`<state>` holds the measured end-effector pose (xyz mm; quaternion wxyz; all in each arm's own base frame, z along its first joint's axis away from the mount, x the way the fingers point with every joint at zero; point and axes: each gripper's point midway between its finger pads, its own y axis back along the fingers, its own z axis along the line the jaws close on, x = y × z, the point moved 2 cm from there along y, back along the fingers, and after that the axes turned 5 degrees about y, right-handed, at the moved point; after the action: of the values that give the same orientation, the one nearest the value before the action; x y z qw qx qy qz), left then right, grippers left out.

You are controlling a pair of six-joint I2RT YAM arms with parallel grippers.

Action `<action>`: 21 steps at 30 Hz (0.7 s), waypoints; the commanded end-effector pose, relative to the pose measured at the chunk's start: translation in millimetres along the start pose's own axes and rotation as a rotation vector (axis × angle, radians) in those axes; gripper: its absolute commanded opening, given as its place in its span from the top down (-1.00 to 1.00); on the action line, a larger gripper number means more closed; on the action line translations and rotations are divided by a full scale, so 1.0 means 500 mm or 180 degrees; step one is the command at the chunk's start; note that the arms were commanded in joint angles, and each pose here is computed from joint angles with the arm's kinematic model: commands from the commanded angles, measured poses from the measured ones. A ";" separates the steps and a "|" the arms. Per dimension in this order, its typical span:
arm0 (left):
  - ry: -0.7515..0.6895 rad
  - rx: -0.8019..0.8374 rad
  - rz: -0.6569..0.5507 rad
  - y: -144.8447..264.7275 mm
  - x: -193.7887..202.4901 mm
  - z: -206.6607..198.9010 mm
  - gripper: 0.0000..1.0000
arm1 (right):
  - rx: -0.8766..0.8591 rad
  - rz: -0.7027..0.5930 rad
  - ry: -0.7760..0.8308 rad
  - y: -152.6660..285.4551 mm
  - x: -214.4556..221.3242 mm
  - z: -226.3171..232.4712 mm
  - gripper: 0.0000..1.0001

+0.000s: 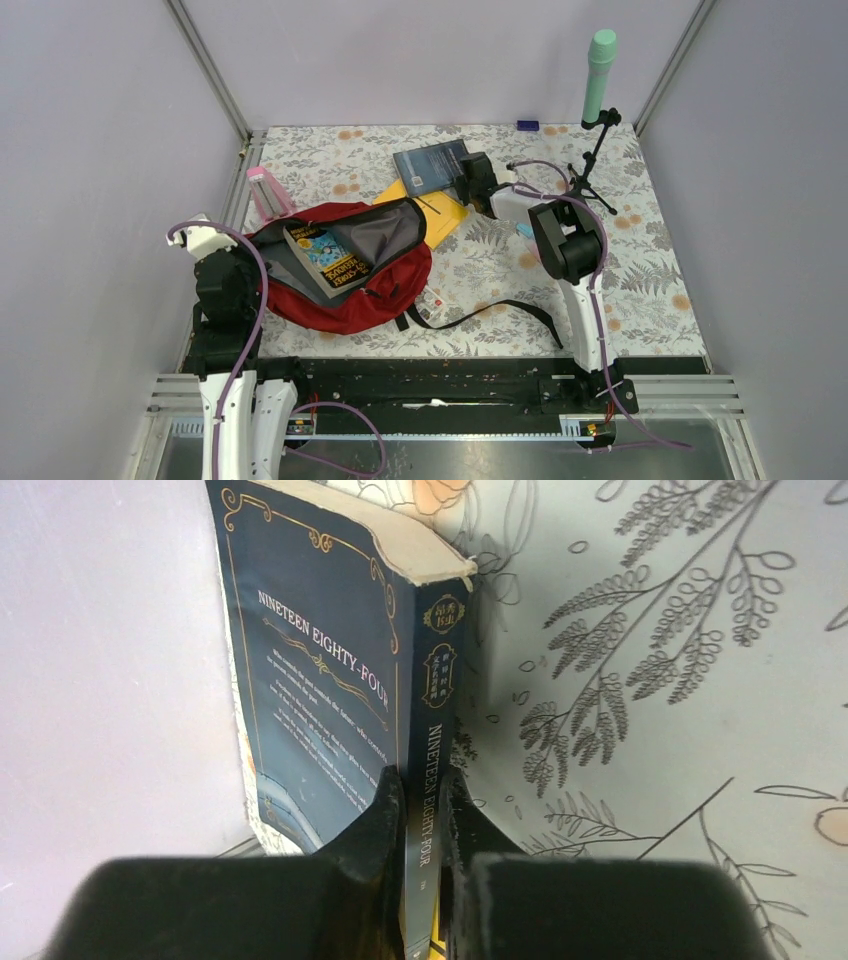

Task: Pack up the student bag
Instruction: Move the book to the center of the board.

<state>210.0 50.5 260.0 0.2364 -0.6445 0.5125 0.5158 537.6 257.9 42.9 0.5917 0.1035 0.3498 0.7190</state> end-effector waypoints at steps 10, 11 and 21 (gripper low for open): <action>0.0204 0.0192 -0.0539 0.017 -0.092 -0.030 1.00 | -0.0279 -0.0348 -0.0057 0.116 -0.061 -0.036 1.00; 0.0204 0.0195 -0.0539 0.017 -0.092 -0.030 1.00 | -0.0302 -0.0313 -0.0044 0.129 -0.060 -0.043 1.00; 0.0214 0.0210 -0.0553 0.020 -0.092 -0.030 1.00 | -0.0308 -0.0007 0.0120 0.214 -0.033 -0.145 1.00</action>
<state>207.9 52.5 261.9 0.2363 -0.6499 0.5077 0.5139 438.9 204.9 45.5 0.6057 0.0858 0.3353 0.7165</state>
